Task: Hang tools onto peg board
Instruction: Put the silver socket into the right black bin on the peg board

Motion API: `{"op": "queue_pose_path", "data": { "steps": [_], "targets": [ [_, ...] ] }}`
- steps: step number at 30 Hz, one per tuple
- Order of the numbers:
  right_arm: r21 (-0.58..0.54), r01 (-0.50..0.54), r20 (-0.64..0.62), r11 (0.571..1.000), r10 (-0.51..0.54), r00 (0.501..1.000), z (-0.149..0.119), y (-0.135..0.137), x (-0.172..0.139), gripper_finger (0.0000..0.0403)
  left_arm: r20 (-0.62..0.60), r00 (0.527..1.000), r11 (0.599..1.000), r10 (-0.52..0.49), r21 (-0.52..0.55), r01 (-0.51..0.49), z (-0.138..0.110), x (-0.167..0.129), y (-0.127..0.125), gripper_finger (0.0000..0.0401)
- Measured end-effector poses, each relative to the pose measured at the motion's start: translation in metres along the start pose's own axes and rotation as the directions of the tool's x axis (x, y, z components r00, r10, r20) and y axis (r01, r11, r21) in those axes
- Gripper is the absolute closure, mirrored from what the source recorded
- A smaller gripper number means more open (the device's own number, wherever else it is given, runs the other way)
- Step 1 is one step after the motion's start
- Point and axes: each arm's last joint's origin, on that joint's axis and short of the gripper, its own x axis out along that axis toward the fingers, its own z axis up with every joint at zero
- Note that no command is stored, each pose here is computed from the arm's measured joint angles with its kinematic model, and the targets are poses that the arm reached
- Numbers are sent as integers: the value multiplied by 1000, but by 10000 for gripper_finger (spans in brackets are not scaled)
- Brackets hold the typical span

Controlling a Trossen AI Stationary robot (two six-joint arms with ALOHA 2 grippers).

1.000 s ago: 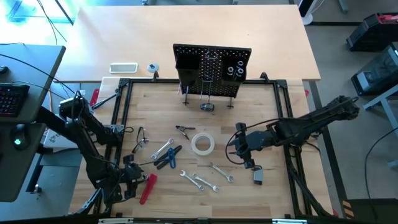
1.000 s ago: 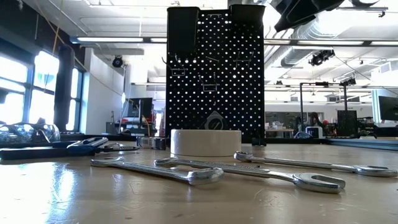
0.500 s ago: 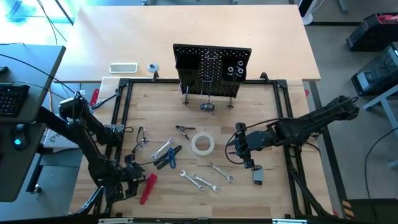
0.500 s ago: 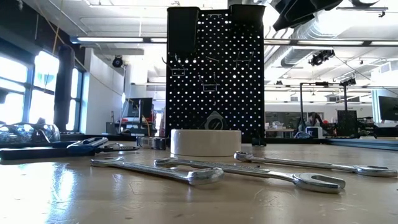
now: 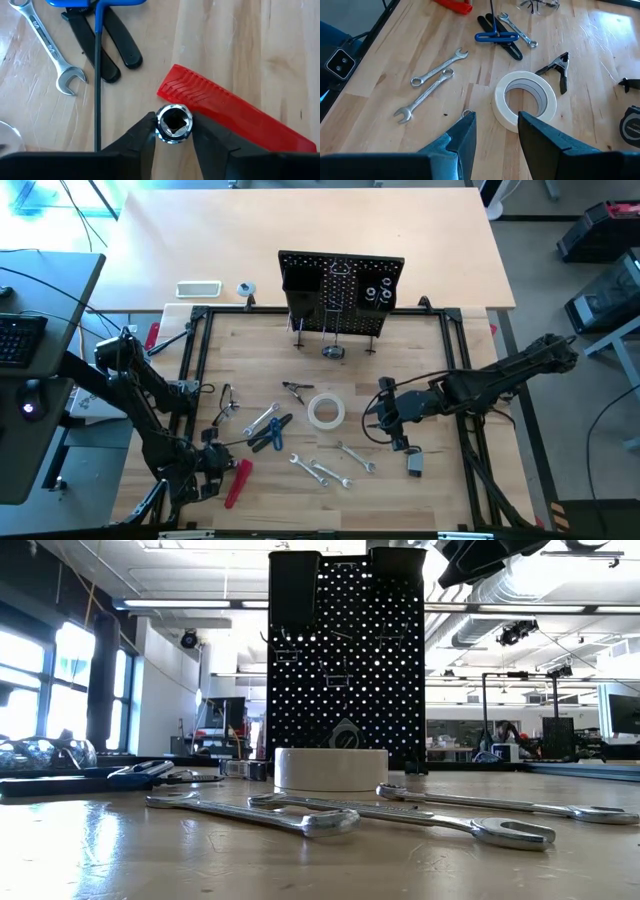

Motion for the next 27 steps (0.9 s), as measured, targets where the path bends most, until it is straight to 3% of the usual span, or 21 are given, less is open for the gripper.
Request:
{"op": "queue_pose_path", "data": {
  "steps": [15, 20, 27],
  "targets": [
    [0, 0, 0, 1000, 0, 1000, 0, 0, 0, 263, 87, 995, 999, 43, 12, -44, 12, 6, 3, 312],
    [12, 1, -3, 1000, -1, 1000, 0, 0, 0, 263, 140, 987, 995, 79, 56, -88, 32, 11, 12, 313],
    [49, 60, -36, 997, -59, 998, -4, 2, -1, 263, 297, 943, 976, 148, 113, -188, 79, 7, 39, 313]
  ]
}}
